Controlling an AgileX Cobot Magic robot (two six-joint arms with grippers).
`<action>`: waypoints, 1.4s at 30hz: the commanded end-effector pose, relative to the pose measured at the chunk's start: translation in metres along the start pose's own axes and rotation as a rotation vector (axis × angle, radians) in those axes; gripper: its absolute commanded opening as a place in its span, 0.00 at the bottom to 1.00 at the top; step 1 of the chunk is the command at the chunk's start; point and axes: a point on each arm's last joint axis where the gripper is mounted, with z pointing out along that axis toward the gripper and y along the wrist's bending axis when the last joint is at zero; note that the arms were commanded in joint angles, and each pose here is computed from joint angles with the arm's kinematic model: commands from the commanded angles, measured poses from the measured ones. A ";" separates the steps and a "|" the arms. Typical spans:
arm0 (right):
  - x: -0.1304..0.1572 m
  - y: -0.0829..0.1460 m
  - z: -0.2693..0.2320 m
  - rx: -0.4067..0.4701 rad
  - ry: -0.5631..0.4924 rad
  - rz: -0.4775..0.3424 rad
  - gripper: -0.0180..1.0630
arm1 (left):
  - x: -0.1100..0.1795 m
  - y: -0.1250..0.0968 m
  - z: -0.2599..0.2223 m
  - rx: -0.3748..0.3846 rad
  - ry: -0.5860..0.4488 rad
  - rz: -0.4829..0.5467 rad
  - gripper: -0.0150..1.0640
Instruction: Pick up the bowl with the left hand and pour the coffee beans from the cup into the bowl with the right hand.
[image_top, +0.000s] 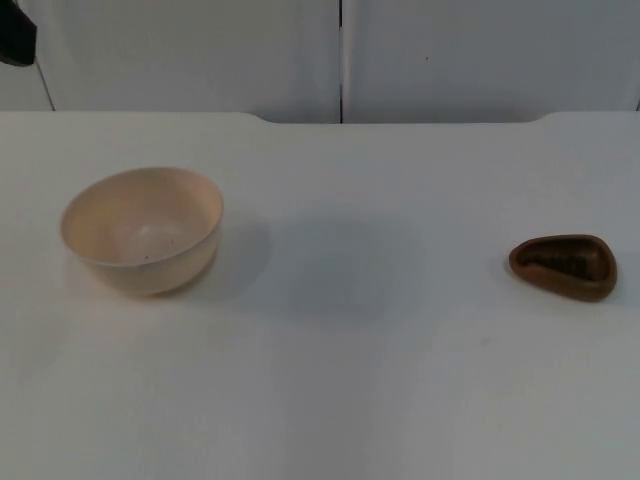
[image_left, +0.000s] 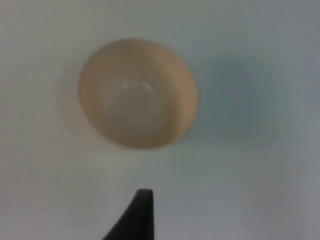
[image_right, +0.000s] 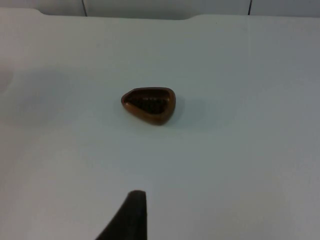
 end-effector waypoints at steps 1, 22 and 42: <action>0.000 0.001 0.000 0.001 -0.006 0.007 0.99 | -0.006 0.003 0.010 0.013 -0.008 -0.016 0.94; 0.000 0.001 0.000 0.001 -0.006 0.007 0.99 | -0.013 0.040 0.105 -0.047 0.163 -0.128 0.94; 0.000 0.000 0.000 0.003 -0.006 0.006 0.99 | -0.023 0.060 0.164 -0.053 0.266 -0.268 0.94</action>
